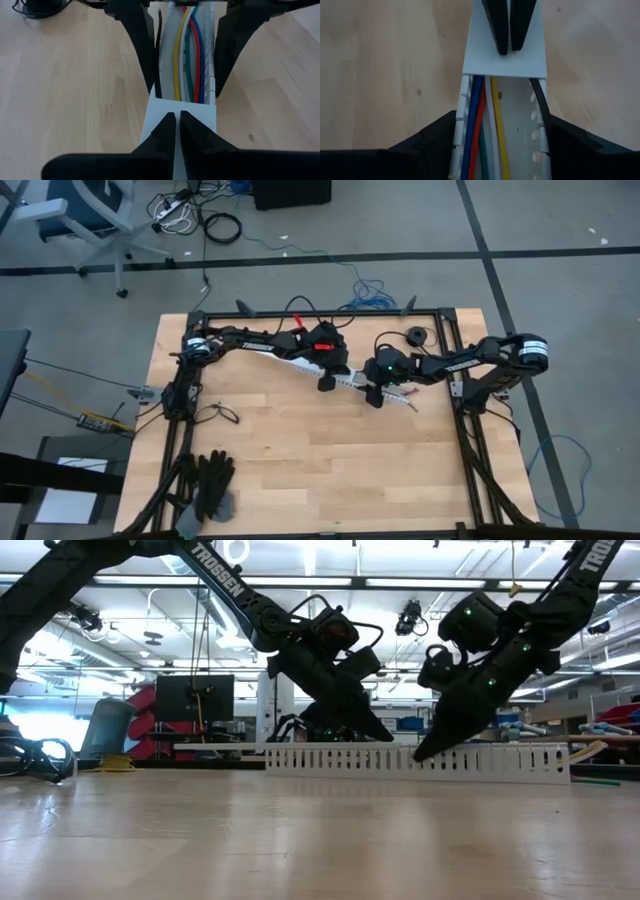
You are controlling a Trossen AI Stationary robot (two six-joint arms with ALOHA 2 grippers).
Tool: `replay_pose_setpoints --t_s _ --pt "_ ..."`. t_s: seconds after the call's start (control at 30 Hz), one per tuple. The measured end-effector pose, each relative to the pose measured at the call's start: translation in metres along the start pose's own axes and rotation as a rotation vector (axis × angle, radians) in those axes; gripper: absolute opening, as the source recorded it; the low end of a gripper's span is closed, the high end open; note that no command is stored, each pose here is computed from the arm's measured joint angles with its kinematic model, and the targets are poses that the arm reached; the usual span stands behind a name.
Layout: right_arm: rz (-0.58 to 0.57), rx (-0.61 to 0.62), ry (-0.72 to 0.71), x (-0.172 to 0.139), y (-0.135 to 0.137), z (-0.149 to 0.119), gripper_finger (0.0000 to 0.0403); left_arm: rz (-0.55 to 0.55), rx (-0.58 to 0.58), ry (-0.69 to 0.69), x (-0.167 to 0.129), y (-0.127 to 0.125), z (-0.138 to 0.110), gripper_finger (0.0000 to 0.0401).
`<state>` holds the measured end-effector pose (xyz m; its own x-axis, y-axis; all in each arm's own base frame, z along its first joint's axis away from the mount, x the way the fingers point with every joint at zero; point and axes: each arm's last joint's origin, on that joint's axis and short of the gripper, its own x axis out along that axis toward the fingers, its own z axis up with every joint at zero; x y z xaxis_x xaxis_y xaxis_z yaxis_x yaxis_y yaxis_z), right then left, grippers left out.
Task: Ziptie cables
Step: Close the white cable duct
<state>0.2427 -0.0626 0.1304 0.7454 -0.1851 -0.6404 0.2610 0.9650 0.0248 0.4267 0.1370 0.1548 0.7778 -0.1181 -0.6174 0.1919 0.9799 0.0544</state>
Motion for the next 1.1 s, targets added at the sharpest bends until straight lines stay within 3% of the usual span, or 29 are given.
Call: replay_pose_setpoints --t_s 1.1 --pt "-0.003 0.062 -0.038 0.000 -0.003 0.003 0.0209 -0.006 -0.031 -0.014 0.013 -0.004 -0.004 0.0000"
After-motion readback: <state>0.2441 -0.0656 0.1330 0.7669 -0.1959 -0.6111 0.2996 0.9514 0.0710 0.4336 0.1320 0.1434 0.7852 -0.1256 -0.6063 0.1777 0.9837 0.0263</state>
